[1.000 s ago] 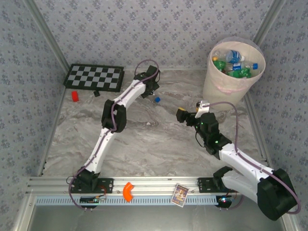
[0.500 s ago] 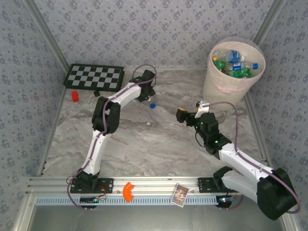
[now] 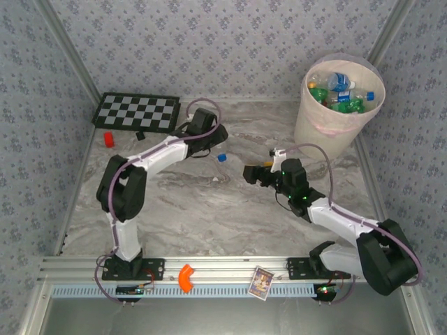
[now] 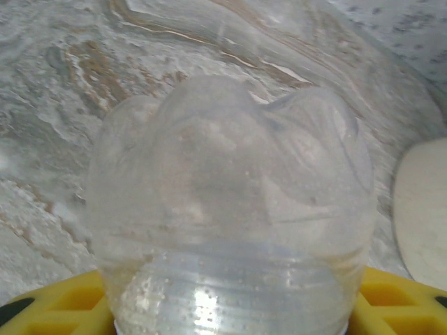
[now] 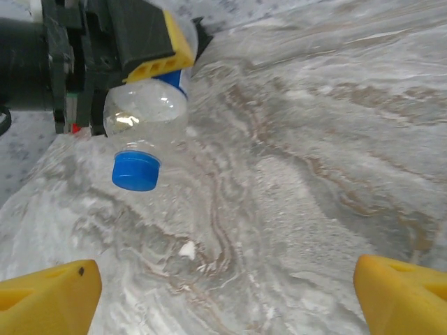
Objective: Put the plastic bottles in the bin
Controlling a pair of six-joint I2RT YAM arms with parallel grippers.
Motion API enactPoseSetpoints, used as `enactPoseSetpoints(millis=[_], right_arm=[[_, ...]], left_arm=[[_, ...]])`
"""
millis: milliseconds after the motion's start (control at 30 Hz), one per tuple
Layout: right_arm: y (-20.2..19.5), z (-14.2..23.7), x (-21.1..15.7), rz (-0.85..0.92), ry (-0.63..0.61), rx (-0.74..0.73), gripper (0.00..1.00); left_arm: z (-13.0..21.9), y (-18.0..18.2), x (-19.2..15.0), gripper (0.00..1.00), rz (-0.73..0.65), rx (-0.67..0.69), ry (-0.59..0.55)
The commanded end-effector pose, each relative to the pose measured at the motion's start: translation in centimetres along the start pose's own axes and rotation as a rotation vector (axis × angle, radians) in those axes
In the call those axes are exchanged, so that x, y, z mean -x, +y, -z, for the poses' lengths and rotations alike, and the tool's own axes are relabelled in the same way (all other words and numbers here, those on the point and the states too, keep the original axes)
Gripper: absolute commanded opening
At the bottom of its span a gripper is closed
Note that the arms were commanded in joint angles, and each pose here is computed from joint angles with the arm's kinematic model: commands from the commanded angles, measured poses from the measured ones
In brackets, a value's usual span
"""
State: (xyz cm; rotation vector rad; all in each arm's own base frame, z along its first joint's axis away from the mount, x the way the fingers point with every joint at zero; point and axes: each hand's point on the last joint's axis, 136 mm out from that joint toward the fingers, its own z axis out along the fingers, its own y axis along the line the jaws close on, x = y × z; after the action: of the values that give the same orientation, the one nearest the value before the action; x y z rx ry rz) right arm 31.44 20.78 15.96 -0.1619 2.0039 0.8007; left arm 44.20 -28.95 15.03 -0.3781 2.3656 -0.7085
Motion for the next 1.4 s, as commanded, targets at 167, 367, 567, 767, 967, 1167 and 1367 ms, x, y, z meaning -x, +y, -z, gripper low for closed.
enactPoseSetpoints(millis=[167, 367, 567, 767, 967, 1167, 1367], right_arm=[[6.6, -2.2, 2.1, -0.101, 0.072, 0.293, 0.78], [9.2, -4.0, 1.7, -0.102, 0.124, 0.343, 0.71], [11.4, -5.7, 0.5, -0.096, 0.19, 0.39, 0.6], [12.6, -6.5, 0.1, -0.116, 0.207, 0.404, 0.5], [13.5, -6.3, -0.3, -0.107, 0.234, 0.419, 0.32], [13.7, -5.4, 0.4, -0.097, 0.216, 0.405, 0.33], [12.1, -3.6, 2.6, -0.063, 0.159, 0.317, 0.33]], left_arm=[[5.7, -4.0, -1.0, 0.56, -0.085, -0.213, -0.027], [8.1, -4.2, -1.5, 0.56, -0.084, -0.262, -0.036], [9.8, -4.5, -1.6, 0.56, -0.085, -0.295, -0.044], [10.6, -4.1, -1.8, 0.57, -0.087, -0.3, -0.051], [11.1, -3.8, -1.6, 0.58, -0.09, -0.296, -0.068], [11.9, -4.0, -1.4, 0.75, -0.098, -0.305, -0.076], [16.0, -3.7, 0.5, 0.95, -0.14, -0.285, -0.164]])
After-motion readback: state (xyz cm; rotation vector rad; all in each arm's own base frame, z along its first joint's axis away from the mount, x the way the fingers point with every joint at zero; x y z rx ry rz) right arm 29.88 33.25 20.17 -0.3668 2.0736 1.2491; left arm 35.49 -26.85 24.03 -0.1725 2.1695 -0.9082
